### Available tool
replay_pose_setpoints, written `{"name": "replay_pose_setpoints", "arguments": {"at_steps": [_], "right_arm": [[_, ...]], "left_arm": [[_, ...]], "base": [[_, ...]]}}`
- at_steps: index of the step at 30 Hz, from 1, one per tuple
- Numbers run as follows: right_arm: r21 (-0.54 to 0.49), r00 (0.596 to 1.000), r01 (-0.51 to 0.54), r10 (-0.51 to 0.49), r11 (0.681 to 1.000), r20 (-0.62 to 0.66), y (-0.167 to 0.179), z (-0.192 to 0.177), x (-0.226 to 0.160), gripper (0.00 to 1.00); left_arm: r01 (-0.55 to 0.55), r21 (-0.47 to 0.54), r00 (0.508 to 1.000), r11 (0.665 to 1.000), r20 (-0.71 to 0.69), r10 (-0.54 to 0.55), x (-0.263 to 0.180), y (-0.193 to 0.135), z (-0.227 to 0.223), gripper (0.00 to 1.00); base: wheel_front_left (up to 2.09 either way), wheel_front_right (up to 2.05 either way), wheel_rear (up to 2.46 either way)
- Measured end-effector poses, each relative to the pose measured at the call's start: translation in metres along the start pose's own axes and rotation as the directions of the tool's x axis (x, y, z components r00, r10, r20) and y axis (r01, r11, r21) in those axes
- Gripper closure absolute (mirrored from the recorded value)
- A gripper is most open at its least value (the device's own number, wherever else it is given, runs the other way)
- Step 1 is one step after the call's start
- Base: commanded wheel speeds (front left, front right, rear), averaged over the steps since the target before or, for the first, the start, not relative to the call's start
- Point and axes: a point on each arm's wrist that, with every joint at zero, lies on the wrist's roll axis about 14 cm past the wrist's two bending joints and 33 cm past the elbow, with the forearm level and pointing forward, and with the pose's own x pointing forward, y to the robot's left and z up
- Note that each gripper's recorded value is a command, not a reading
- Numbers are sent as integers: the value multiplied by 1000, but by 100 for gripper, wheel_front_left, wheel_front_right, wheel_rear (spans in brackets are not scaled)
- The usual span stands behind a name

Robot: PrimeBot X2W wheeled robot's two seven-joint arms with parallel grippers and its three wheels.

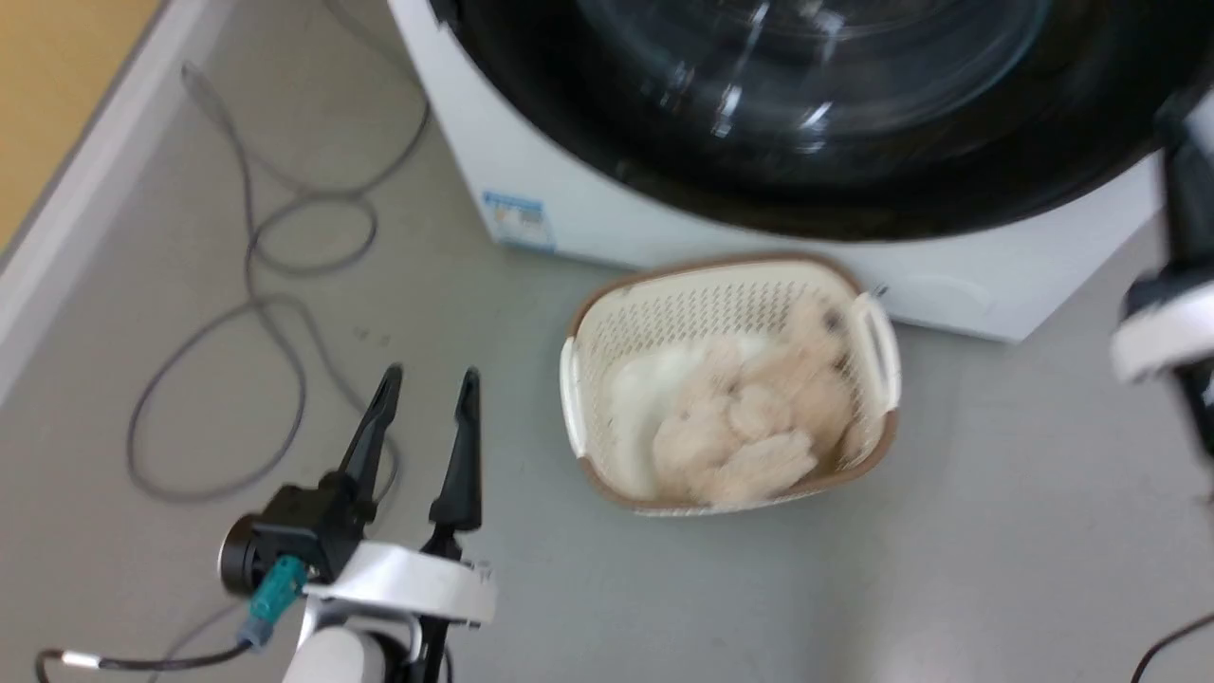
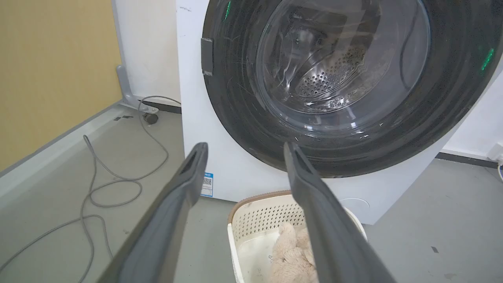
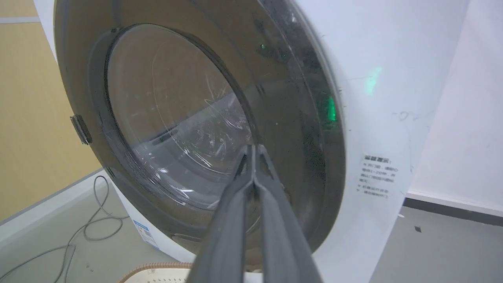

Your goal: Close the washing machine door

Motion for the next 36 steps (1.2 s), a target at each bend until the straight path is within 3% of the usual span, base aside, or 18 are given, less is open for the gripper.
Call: {"name": "replay_pose_setpoints", "arguments": {"at_steps": [6,15,27,28,29,36], "right_arm": [[5,999,29,-29,1000,40,7,21,-58,100],[18,987,131,-132,991,97,9,43,-135,100],[41,979,204,-205,978,9,21,16,-195,100],[42,978,211,-211,977,3,20,14,-198,58],[36,977,215,-215,976,-1,19,13,-200,0],[6,976,219,-219,976,-12,21,10,-203,0]], "left_arm": [[-10,13,1000,1000,26,9,-12,-1,10,0],[62,3,996,998,61,-62,-23,-21,22,0],[111,12,992,994,63,-111,-38,-36,22,0],[111,14,992,994,59,-112,-39,-36,21,0],[112,18,992,994,56,-112,-40,-36,20,0],[112,45,992,993,49,-115,-43,-33,18,0]], "base": [[0,0,0],[0,0,0],[0,0,0],[0,0,0],[0,0,0],[0,0,0]]}}
